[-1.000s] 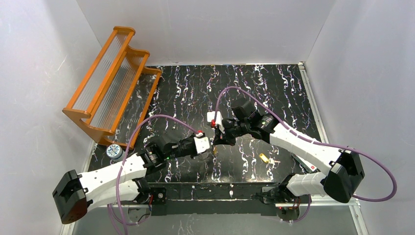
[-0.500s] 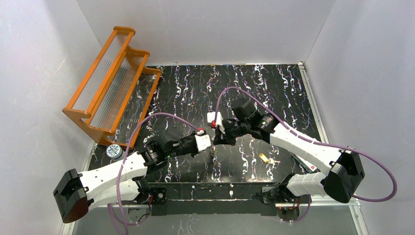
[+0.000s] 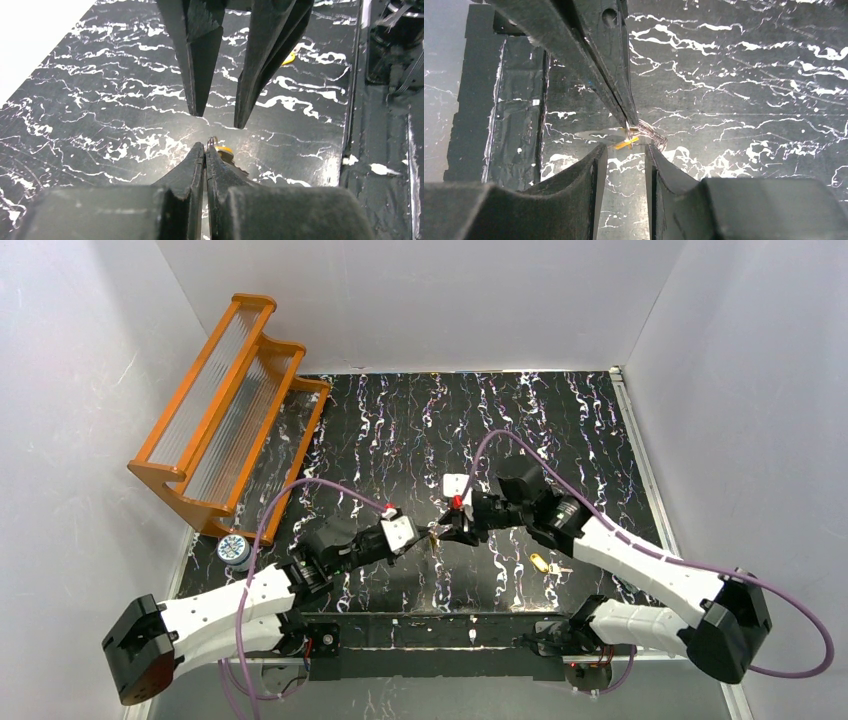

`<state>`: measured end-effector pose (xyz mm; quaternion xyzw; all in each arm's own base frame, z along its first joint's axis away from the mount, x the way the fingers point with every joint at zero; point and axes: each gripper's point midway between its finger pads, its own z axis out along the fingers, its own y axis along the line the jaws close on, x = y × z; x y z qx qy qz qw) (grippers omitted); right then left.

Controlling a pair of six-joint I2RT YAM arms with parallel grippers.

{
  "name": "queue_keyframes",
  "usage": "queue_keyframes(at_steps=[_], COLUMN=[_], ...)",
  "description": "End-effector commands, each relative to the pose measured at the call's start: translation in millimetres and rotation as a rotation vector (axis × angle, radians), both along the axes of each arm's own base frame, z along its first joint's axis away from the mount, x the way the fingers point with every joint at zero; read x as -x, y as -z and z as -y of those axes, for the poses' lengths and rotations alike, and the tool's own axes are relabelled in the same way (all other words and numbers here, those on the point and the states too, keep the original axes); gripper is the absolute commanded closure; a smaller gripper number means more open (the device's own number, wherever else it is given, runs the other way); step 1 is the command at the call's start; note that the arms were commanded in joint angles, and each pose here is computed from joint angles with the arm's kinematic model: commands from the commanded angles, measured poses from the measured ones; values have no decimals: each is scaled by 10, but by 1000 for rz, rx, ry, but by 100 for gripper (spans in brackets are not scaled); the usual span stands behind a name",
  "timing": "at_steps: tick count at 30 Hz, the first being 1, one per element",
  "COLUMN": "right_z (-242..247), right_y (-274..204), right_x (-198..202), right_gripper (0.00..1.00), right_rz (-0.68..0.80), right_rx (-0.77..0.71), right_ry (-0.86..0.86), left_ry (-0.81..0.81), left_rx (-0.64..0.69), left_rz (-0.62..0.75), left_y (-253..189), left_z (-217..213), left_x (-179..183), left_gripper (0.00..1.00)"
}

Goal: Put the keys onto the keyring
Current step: Adjust the key on the keyring.

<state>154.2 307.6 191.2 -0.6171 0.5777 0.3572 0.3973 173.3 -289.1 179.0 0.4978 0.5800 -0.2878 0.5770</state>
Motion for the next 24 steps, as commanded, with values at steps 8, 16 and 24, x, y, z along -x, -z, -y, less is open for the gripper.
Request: queue_keyframes(at_steps=[8,16,24], right_z=[-90,-125,-167], right_y=[-438,-339,-255], right_x=[224,206,221], right_gripper=[64,71,99], right_rz=[52,-2,-63], right_rx=[-270,-259,-250], right_ry=[-117,-99,-103], left_ry=[52,71,96], left_rx=[397,455,465], left_rz=[165,186,184], left_y=[-668,-772,-796], left_z=[-81,-134,-101], left_x=[213,289,319], left_gripper=[100,100,100])
